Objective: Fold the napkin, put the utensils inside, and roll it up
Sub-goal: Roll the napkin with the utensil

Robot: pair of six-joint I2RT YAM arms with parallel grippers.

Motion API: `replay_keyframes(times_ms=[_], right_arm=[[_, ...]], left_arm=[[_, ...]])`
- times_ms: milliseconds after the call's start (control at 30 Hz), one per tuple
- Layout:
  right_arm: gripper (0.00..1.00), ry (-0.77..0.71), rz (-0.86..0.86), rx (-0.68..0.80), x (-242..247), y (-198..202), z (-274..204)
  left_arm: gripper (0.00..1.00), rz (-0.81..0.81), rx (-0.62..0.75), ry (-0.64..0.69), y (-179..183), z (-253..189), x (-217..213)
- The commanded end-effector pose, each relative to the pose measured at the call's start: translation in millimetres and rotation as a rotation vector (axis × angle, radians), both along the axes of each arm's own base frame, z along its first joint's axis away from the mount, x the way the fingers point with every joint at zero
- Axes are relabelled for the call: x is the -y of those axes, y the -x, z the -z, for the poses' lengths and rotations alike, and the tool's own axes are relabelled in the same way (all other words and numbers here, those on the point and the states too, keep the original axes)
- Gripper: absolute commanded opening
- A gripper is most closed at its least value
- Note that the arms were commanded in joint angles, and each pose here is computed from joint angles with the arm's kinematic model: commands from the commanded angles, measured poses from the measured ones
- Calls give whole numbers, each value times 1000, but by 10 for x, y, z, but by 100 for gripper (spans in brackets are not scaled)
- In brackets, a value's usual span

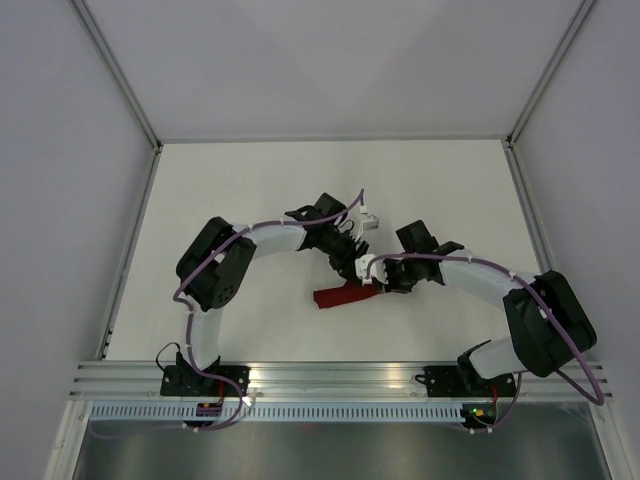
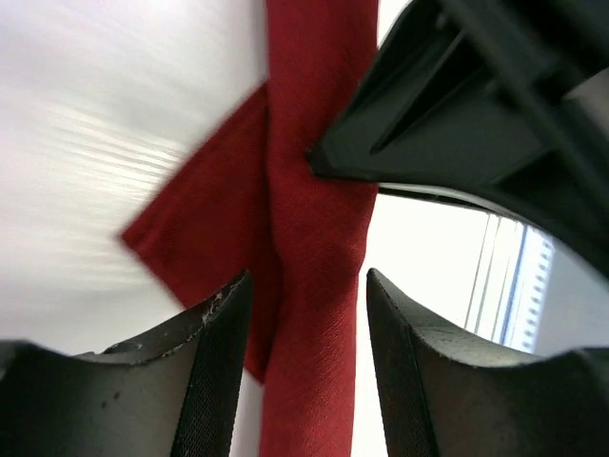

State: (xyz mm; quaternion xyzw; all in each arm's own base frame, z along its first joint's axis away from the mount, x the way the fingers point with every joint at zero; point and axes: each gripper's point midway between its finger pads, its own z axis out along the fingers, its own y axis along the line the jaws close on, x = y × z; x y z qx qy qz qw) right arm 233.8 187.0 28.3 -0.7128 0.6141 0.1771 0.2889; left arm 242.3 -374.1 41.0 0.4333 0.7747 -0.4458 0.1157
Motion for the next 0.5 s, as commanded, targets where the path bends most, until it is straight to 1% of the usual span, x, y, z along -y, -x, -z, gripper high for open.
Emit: replay_keyframes(times_ms=[0, 33, 67, 100, 133, 167, 200, 233, 267, 300, 367, 400, 433, 467], right_arm=[[32, 33, -40, -138, 27, 184, 55], [31, 38, -48, -184, 12, 201, 50], [31, 40, -51, -208, 3, 207, 51], [31, 55, -49, -254, 22, 224, 120], [31, 59, -55, -282, 7, 212, 69], [32, 64, -58, -305, 4, 207, 75], [32, 96, -54, -375, 56, 276, 148], [32, 99, -59, -379, 26, 200, 107], [32, 108, -70, -398, 27, 194, 119], [32, 128, -73, -446, 43, 212, 195], [32, 146, -82, -496, 27, 162, 145], [32, 176, -81, -577, 66, 236, 215], [32, 171, -81, -573, 22, 117, 172], [32, 174, -80, -594, 27, 84, 182]], left_arm=[[57, -97, 148, 48, -310, -422, -2], [57, -141, 168, 19, -359, -362, -66], [57, -159, 192, 26, -391, -401, -93], [57, -208, 271, 47, -551, -535, -133], [57, -268, 252, 30, -554, -505, -215], [57, -292, 267, 34, -581, -524, -257], [57, -357, 328, 52, -707, -684, -320], [57, -388, 334, 23, -689, -609, -419], [57, -408, 365, 37, -721, -653, -443], [57, -450, 414, 41, -790, -720, -484], [57, -498, 452, 51, -750, -791, -600], [57, -546, 478, 37, -772, -742, -698], [57, -570, 514, 59, -761, -866, -748], [57, -581, 530, 68, -742, -883, -781]])
